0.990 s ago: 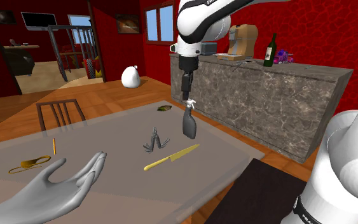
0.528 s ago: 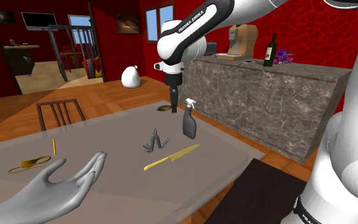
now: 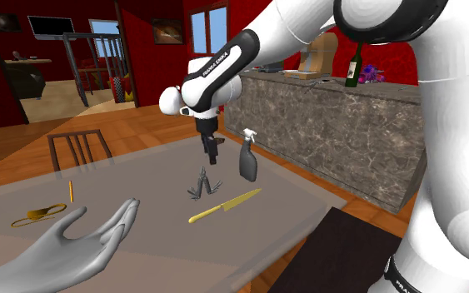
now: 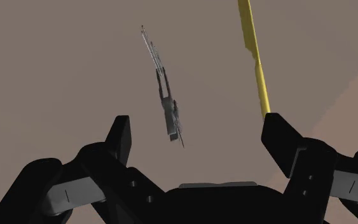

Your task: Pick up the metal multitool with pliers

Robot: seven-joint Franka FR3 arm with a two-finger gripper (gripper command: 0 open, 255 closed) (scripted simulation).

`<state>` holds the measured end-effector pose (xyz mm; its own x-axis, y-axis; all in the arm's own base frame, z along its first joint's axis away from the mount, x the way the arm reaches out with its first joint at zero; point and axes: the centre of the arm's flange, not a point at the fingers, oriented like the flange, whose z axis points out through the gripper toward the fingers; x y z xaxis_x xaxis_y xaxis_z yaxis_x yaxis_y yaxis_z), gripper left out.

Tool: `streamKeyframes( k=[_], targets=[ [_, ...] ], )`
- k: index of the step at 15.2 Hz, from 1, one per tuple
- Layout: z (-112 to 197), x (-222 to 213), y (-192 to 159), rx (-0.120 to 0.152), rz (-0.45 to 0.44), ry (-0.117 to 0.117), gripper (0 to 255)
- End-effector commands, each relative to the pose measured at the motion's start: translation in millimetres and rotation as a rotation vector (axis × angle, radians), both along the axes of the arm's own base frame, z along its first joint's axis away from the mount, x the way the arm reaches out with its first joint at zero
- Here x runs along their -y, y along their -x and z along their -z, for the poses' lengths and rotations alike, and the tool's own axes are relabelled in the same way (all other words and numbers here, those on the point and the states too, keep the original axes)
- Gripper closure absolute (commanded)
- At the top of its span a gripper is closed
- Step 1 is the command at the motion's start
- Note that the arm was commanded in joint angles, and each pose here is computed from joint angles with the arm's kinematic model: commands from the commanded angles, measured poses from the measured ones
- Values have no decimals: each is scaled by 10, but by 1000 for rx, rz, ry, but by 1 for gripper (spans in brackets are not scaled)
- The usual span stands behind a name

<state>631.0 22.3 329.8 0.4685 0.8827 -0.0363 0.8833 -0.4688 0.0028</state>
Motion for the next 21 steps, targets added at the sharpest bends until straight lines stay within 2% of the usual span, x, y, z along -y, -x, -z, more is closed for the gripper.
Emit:
streamKeyframes(
  k=[1,4,5,12,14,15,21],
  targets=[
    [201,-122,-160,-11,-69,1,0],
    [505,-319,-353,-29,-169,4,0],
    [531,-337,-368,-30,-178,4,0],
    [931,-337,-368,-30,-178,4,0],
    [931,-337,-368,-30,-178,4,0],
    [927,-336,-372,-30,-178,4,255],
    [927,-336,-372,-30,-178,4,255]
  ],
)
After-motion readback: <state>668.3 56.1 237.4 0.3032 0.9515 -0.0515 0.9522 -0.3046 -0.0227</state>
